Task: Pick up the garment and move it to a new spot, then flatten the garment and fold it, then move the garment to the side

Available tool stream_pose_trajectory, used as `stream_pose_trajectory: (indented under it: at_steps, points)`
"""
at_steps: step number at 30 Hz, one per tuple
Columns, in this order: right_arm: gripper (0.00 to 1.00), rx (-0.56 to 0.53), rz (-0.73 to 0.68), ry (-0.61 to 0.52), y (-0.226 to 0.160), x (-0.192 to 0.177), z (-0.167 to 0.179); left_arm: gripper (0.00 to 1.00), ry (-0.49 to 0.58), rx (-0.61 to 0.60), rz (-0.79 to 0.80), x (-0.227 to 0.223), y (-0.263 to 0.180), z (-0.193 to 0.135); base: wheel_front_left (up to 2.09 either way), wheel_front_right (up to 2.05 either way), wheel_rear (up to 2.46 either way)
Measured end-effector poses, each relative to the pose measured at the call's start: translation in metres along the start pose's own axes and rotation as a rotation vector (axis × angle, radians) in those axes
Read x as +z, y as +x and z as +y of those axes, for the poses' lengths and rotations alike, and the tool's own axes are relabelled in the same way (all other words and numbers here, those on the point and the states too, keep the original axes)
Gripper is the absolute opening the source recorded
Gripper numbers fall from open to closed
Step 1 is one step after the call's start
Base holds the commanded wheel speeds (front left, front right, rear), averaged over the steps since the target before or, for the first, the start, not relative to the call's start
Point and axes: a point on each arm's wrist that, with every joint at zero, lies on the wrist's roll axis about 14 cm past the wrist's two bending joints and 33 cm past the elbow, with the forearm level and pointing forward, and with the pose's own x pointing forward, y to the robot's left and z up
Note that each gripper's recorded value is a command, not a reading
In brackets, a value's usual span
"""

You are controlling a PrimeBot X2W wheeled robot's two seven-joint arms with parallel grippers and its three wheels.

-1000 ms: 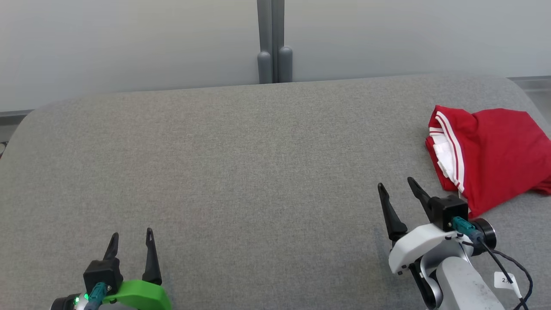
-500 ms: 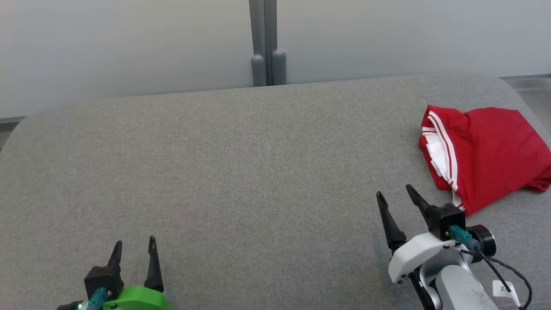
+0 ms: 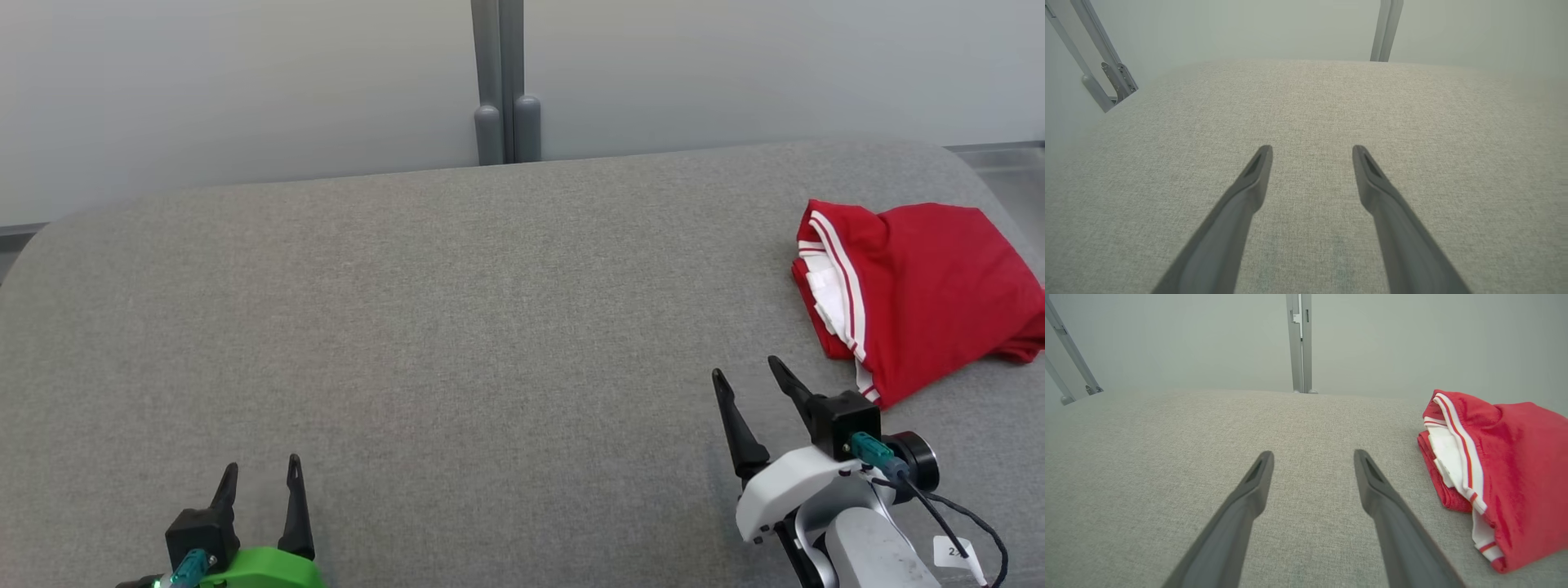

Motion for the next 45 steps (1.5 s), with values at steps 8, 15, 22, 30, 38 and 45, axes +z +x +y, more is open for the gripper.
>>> stream_pose_trajectory:
  at_steps: [8,15,22,30,38,45]
  points:
    - [1.0,-0.019,0.004,0.01,-0.001,-0.002,-0.006,1.0,-0.002,-0.005,0.009,-0.003,0.001,-0.002,0.0,0.0,0.0]
    - [1.0,-0.019,0.013,0.032,-0.002,-0.005,-0.005,1.0,-0.011,-0.015,0.016,-0.005,0.001,-0.006,0.0,0.0,0.0]
    - [1.0,-0.016,0.018,0.036,-0.003,-0.007,-0.004,1.0,-0.035,-0.043,0.026,-0.008,0.001,-0.011,0.0,0.0,0.0]
    - [1.0,-0.013,0.019,0.034,-0.003,-0.007,-0.003,1.0,-0.041,-0.05,0.026,-0.008,0.001,-0.013,0.0,0.0,0.0]
    - [0.0,-0.042,0.099,0.091,-0.014,-0.032,-0.006,0.0,-0.096,-0.03,0.096,-0.027,-0.005,-0.01,0.0,0.0,0.0]
    - [0.0,-0.096,0.089,0.231,-0.013,-0.028,-0.016,0.0,-0.232,0.007,0.1,-0.023,-0.003,-0.004,0.0,0.0,0.0]
